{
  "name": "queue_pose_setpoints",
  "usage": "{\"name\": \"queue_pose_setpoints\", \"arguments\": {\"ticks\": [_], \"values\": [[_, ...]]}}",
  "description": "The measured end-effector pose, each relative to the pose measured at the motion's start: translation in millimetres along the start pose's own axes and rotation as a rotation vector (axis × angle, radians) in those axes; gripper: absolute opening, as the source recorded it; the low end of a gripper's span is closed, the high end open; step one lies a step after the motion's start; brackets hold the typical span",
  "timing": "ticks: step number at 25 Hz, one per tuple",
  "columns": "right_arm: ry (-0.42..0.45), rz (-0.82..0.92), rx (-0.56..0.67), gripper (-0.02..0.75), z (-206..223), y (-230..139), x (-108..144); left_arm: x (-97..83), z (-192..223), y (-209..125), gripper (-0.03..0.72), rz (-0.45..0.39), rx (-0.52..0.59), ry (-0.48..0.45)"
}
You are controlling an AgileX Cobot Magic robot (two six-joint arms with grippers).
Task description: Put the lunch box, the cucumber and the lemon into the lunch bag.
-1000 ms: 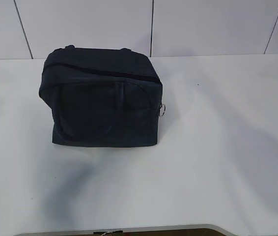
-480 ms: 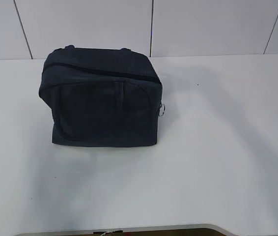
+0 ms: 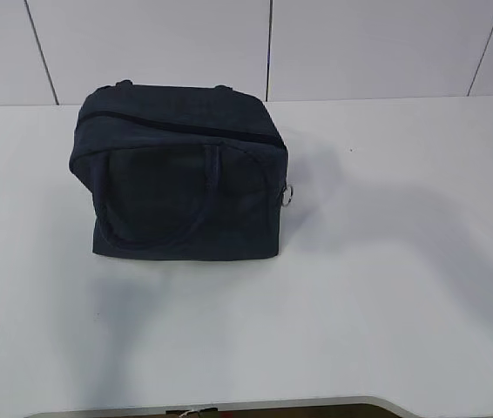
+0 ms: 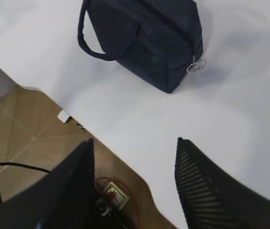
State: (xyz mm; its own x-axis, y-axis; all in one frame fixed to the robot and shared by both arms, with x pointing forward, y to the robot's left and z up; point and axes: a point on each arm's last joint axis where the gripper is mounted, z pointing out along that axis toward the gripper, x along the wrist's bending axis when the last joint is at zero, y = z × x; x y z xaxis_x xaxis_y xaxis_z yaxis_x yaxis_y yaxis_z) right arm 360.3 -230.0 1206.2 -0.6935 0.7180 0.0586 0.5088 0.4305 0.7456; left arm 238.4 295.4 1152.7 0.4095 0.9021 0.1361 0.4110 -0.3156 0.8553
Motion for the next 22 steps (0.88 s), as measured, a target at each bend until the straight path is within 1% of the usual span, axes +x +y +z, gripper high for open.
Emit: {"name": "queue_pose_setpoints", "arguments": {"ticks": [3,5,8,10,14,17,22], "values": [[-0.010,0.017,-0.026,0.438,-12.2,-21.9,13.0,-9.6,-6.2,-22.0,0.400,-0.016,-0.028,-0.048],[-0.035,0.031,-0.051,0.438,-22.4,-37.1,21.3,-15.4,-8.5,-33.0,0.400,-0.026,-0.052,-0.082],[-0.100,0.036,-0.084,0.438,-36.9,-61.2,31.1,-21.6,-8.1,-47.1,0.400,-0.039,-0.072,-0.117],[-0.134,0.044,-0.085,0.438,-39.0,-77.3,34.3,-24.8,-4.7,-55.0,0.400,-0.046,-0.072,-0.137],[-0.181,0.069,-0.098,0.438,-34.2,-110.1,38.8,-29.0,7.4,-68.8,0.400,-0.060,-0.047,-0.167],[-0.224,0.075,-0.130,0.438,-27.0,-135.9,40.6,-30.6,15.6,-75.6,0.400,-0.069,-0.039,-0.177],[-0.301,0.091,-0.140,0.438,-15.1,-169.7,39.0,-30.3,23.7,-79.9,0.400,-0.073,-0.017,-0.174]]}}
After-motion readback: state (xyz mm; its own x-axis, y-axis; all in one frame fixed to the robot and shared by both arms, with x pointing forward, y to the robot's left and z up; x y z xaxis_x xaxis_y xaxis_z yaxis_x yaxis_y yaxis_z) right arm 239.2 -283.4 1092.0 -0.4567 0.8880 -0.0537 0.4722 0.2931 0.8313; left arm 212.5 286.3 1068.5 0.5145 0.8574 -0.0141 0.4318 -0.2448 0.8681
